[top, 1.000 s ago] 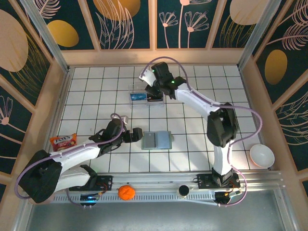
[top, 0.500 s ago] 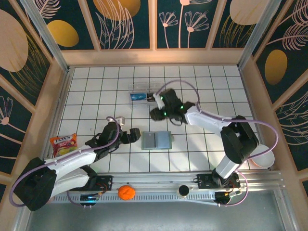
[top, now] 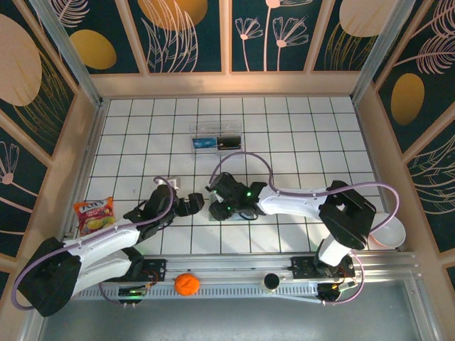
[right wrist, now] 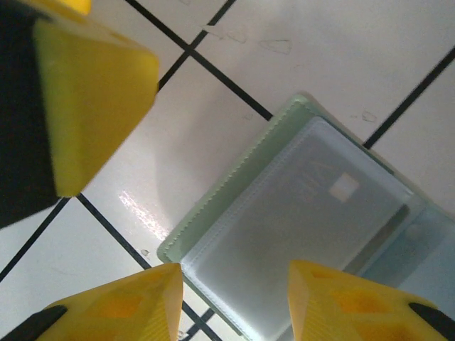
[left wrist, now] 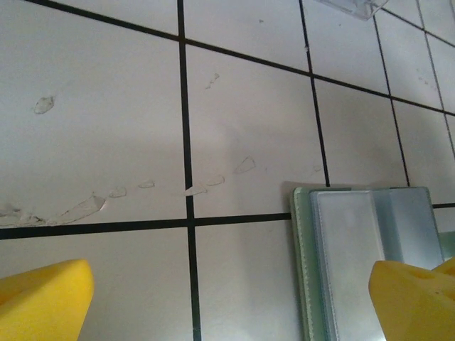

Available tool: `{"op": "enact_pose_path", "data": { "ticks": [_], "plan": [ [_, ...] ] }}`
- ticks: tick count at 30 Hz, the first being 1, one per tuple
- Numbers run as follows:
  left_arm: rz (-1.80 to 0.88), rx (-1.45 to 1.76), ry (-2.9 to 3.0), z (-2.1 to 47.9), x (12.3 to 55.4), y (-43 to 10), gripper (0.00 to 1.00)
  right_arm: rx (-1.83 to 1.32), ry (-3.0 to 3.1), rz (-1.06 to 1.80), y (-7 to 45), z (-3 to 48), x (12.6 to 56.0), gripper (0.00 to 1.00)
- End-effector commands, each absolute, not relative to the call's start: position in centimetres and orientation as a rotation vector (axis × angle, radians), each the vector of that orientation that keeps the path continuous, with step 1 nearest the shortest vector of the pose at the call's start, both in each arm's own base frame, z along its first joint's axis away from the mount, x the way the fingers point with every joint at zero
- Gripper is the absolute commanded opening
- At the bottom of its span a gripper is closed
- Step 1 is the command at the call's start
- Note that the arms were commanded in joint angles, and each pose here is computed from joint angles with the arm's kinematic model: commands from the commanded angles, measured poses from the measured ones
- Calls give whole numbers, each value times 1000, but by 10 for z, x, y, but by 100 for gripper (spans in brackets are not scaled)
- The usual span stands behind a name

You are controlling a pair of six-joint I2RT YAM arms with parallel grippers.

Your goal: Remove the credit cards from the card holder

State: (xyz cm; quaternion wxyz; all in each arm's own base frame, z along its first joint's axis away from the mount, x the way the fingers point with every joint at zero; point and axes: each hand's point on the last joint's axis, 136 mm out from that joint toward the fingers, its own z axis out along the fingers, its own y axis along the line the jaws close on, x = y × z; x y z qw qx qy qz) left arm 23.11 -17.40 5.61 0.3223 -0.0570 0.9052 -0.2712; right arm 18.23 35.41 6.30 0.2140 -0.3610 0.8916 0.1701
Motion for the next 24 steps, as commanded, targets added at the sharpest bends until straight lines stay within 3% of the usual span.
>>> {"op": "enact_pose_path", "data": {
  "ticks": [1,7,11,16,18,24],
  "plan": [
    [-711,-179,2372,57,229,-169,99,-1000,2454,323,356,58,190,43],
    [-720,-180,2365,58,226,-167,99,-1054,2475,168,352,31,187,39],
    [-718,-179,2365,58,226,-166,99,-1066,2507,141,347,17,182,30],
    [-739,-139,2373,58,224,-172,95,-1057,2511,146,345,11,178,6],
    [-763,-111,2378,59,222,-176,91,-1033,2502,167,346,14,179,0],
    [-909,-53,2360,67,218,-196,72,-914,2413,374,357,43,183,0]
  ]
}}
